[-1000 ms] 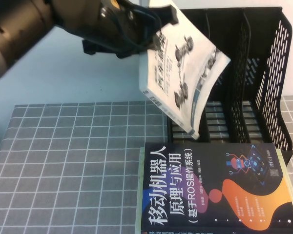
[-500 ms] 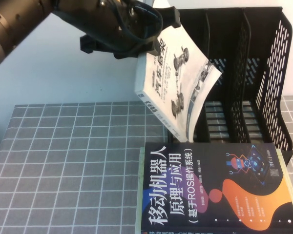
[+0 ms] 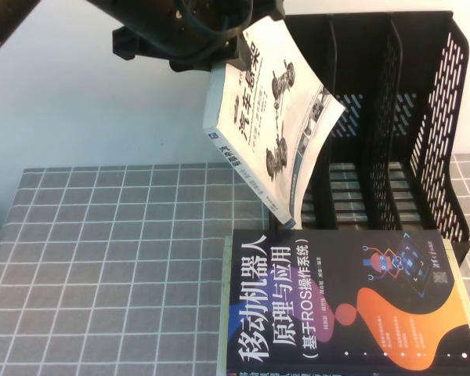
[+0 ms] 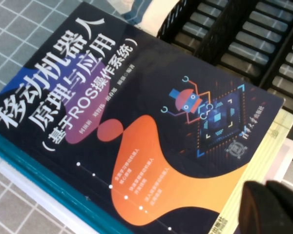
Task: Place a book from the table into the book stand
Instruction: Place the book on the book shelf
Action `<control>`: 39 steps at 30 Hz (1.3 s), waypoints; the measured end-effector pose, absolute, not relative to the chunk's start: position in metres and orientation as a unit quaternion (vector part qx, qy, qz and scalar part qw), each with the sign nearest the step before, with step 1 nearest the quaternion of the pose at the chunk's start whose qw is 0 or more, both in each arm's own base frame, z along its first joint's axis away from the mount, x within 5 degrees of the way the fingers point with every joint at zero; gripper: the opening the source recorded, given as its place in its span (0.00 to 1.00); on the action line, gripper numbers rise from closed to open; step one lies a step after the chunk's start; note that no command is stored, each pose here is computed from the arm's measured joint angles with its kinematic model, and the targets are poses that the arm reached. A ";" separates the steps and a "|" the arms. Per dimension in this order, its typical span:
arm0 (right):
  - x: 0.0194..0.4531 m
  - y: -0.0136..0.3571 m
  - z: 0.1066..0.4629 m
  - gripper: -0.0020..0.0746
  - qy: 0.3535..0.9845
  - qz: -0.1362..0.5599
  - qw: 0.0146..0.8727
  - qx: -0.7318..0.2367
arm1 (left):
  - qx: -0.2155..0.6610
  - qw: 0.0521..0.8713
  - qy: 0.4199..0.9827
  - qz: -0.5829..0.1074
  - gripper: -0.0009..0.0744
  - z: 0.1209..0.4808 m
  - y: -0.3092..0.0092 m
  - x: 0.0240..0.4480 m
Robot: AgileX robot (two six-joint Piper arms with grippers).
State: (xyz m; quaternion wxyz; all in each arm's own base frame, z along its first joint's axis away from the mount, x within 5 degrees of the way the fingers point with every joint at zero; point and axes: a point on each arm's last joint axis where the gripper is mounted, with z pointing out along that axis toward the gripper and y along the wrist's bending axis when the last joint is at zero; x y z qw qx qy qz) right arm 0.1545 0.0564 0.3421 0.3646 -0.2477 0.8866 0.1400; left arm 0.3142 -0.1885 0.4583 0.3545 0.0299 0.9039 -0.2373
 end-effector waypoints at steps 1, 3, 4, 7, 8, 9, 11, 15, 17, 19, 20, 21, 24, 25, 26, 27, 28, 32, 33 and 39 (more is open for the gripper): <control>0.155 0.057 0.342 0.02 0.887 0.141 0.365 -0.247 | 0.030 0.355 0.904 -0.237 0.16 0.458 -0.189 0.314; 0.154 0.057 0.342 0.02 0.886 0.143 0.365 -0.247 | 0.029 0.353 0.904 -0.237 0.16 0.458 -0.188 0.314; 0.154 0.057 0.342 0.02 0.886 0.143 0.365 -0.247 | 0.028 0.354 0.904 -0.236 0.16 0.458 -0.188 0.314; 0.154 0.057 0.342 0.02 0.886 0.144 0.365 -0.246 | 0.029 0.355 0.907 -0.225 0.16 0.459 -0.186 0.314; 0.154 0.057 0.342 0.02 0.886 0.145 0.365 -0.246 | 0.030 0.357 0.907 -0.222 0.16 0.462 -0.185 0.313; 0.154 0.057 0.342 0.02 0.886 0.145 0.365 -0.246 | 0.031 0.360 0.907 -0.217 0.16 0.464 -0.184 0.312; 0.154 0.057 0.342 0.02 0.886 0.145 0.365 -0.246 | 0.031 0.362 0.908 -0.210 0.16 0.469 -0.181 0.310; 0.154 0.057 0.342 0.02 0.886 0.145 0.365 -0.246 | 0.021 0.379 0.901 -0.211 0.16 0.482 -0.177 0.307; 0.154 0.057 0.342 0.02 0.886 0.145 0.365 -0.246 | 0.014 0.384 0.898 -0.213 0.16 0.485 -0.176 0.306; 0.154 0.057 0.342 0.02 0.886 0.146 0.365 -0.246 | 0.009 0.388 0.896 -0.217 0.16 0.487 -0.176 0.306; 0.154 0.057 0.342 0.02 0.886 0.146 0.365 -0.246 | 0.006 0.389 0.894 -0.220 0.16 0.488 -0.176 0.306; 0.154 0.057 0.343 0.02 0.886 0.146 0.366 -0.245 | 0.004 0.391 0.893 -0.222 0.16 0.488 -0.176 0.306; 0.154 0.057 0.343 0.02 0.886 0.146 0.366 -0.245 | -0.006 0.394 0.890 -0.229 0.16 0.486 -0.179 0.311; 0.155 0.057 0.343 0.02 0.886 0.146 0.367 -0.245 | -0.009 0.395 0.889 -0.231 0.16 0.485 -0.180 0.313; 0.155 0.057 0.343 0.02 0.885 0.145 0.368 -0.244 | -0.012 0.396 0.888 -0.233 0.16 0.483 -0.182 0.316; 0.155 0.057 0.343 0.02 0.885 0.145 0.370 -0.244 | -0.014 0.398 0.887 -0.233 0.16 0.480 -0.185 0.320; 0.155 0.057 0.343 0.02 0.884 0.144 0.372 -0.243 | -0.015 0.397 0.887 -0.237 0.16 0.477 -0.189 0.323; 0.157 0.057 0.345 0.02 0.880 0.142 0.384 -0.239 | -0.019 0.403 0.891 -0.207 0.16 0.458 -0.207 0.336; 0.158 0.057 0.345 0.02 0.880 0.142 0.387 -0.238 | -0.018 0.403 0.893 -0.198 0.16 0.453 -0.213 0.338; 0.158 0.057 0.346 0.02 0.879 0.143 0.389 -0.236 | -0.011 0.398 0.901 -0.169 0.16 0.424 -0.247 0.345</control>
